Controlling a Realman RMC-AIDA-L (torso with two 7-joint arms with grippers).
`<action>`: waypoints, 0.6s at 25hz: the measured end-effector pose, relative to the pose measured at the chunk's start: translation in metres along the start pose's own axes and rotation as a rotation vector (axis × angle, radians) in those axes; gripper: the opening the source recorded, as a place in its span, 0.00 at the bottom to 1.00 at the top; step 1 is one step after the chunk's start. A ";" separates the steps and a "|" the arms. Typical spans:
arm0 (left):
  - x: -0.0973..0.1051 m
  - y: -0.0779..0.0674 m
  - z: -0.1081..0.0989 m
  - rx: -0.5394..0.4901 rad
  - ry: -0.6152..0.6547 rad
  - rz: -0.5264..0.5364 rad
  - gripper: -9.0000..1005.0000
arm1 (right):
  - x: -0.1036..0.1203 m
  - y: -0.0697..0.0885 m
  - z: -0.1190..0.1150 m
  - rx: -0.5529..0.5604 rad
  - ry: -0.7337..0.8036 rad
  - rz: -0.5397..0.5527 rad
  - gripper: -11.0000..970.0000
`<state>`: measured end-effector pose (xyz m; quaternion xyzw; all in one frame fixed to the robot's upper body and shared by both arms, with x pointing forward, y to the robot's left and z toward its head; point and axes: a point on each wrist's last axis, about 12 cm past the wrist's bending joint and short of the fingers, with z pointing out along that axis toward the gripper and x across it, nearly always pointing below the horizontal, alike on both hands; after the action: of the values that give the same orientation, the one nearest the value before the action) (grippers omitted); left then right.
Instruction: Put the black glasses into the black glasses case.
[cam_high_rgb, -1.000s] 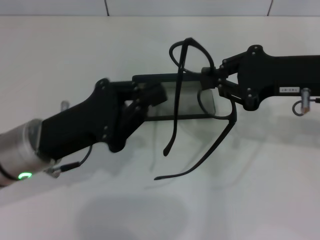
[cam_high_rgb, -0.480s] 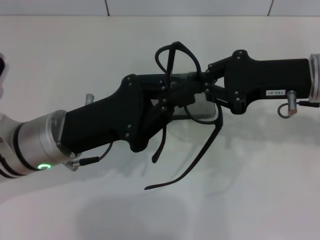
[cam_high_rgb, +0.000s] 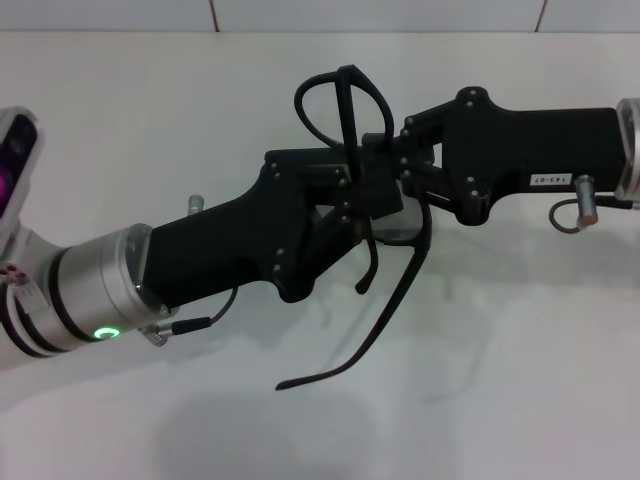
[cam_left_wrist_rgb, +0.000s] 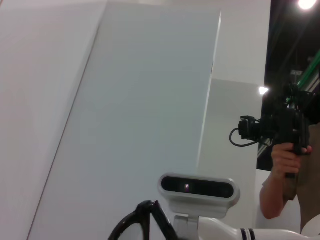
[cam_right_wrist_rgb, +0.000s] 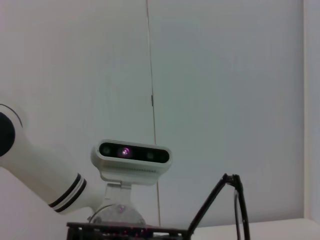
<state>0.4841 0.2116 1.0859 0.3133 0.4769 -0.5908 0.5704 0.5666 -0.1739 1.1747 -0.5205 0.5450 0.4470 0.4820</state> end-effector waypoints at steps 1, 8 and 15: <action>0.000 0.000 0.000 -0.001 0.000 0.000 0.05 | 0.000 0.000 0.000 -0.003 0.000 0.000 0.10; 0.001 0.002 0.002 -0.006 0.007 0.001 0.05 | -0.001 0.004 0.002 -0.032 -0.009 0.001 0.10; 0.002 0.001 0.001 -0.012 0.006 0.001 0.05 | 0.001 0.002 -0.003 -0.011 -0.032 0.008 0.10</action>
<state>0.4853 0.2100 1.0846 0.3119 0.4818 -0.5866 0.5714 0.5644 -0.1767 1.1736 -0.5138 0.5366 0.4603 0.4860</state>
